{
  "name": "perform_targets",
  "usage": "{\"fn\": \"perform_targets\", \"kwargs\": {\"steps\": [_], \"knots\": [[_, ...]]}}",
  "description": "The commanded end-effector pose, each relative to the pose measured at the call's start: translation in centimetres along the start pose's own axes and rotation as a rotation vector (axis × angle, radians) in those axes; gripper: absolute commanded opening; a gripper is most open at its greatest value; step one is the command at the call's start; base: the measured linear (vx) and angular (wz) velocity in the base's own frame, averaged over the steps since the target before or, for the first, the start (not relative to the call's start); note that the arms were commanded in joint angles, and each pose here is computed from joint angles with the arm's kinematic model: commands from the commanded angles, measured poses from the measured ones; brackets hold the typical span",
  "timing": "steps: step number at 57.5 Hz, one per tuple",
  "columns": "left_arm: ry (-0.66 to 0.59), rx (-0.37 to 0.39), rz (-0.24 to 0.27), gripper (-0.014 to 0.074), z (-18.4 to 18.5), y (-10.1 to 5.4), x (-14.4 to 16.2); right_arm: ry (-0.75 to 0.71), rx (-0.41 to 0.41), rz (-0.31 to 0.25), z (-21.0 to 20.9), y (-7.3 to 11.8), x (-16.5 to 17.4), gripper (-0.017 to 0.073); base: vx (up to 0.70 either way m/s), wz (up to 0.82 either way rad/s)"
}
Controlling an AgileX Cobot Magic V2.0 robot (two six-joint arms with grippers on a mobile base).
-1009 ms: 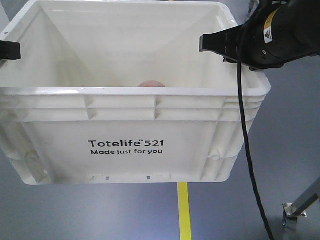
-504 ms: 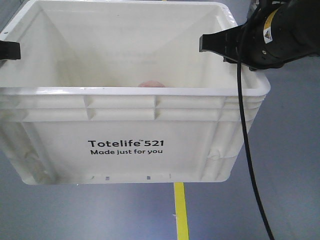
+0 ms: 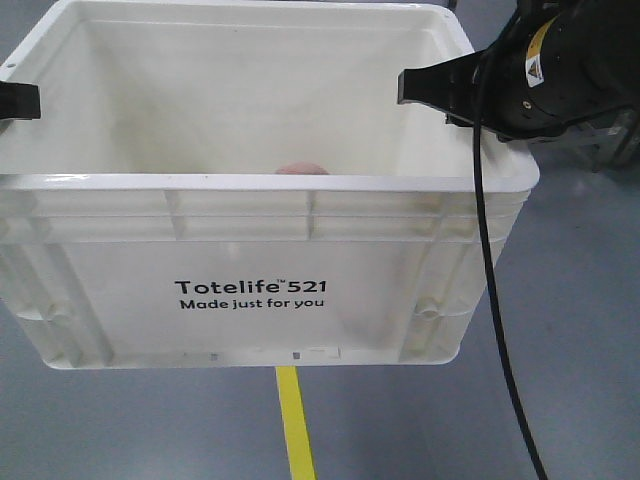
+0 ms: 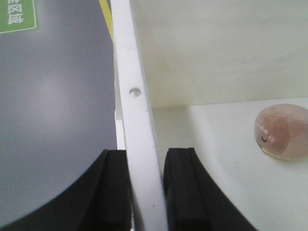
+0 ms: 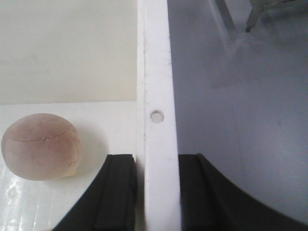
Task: Place moving items into box and shelve
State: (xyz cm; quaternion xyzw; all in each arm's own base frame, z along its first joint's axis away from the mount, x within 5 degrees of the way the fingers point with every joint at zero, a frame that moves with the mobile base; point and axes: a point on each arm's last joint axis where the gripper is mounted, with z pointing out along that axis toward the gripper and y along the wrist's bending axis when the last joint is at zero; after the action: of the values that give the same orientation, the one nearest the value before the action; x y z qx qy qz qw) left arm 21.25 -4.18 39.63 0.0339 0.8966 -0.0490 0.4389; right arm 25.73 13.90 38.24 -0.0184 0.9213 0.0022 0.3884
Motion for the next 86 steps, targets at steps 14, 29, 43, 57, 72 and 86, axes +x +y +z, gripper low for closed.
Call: {"fn": "perform_targets", "kwargs": {"steps": [14, 29, 43, 57, 72, 86], "knots": [[-0.221, 0.049, 0.016, 0.0129, -2.30, -0.49, -2.32, -0.205, -0.036, -0.029, -2.52, -0.53, -2.41, 0.0127, 0.39, -0.38], [-0.221, 0.049, 0.016, 0.0129, -2.30, -0.49, -2.32, -0.205, -0.036, -0.029, -2.52, -0.53, -2.41, 0.0127, 0.35, -0.42], [-0.221, 0.049, 0.016, 0.0129, -2.30, -0.49, -2.32, -0.204, -0.036, -0.029, -2.52, -0.54, -2.40, 0.0127, 0.31, -0.43], [-0.221, 0.049, 0.016, 0.0129, -2.30, -0.49, -2.32, -0.203, -0.034, -0.029, -2.52, -0.55, -2.39, 0.0127, 0.27, -0.47], [-0.221, 0.049, 0.016, 0.0129, -2.30, -0.49, -2.32, -0.202, -0.033, -0.029, -2.52, -0.56, -2.38, 0.0127, 0.24, -0.54], [-0.221, 0.049, 0.016, 0.0129, -2.30, -0.49, -2.32, -0.202, -0.033, -0.029, -2.52, -0.56, -2.38, 0.0127, 0.23, -0.60]]}}
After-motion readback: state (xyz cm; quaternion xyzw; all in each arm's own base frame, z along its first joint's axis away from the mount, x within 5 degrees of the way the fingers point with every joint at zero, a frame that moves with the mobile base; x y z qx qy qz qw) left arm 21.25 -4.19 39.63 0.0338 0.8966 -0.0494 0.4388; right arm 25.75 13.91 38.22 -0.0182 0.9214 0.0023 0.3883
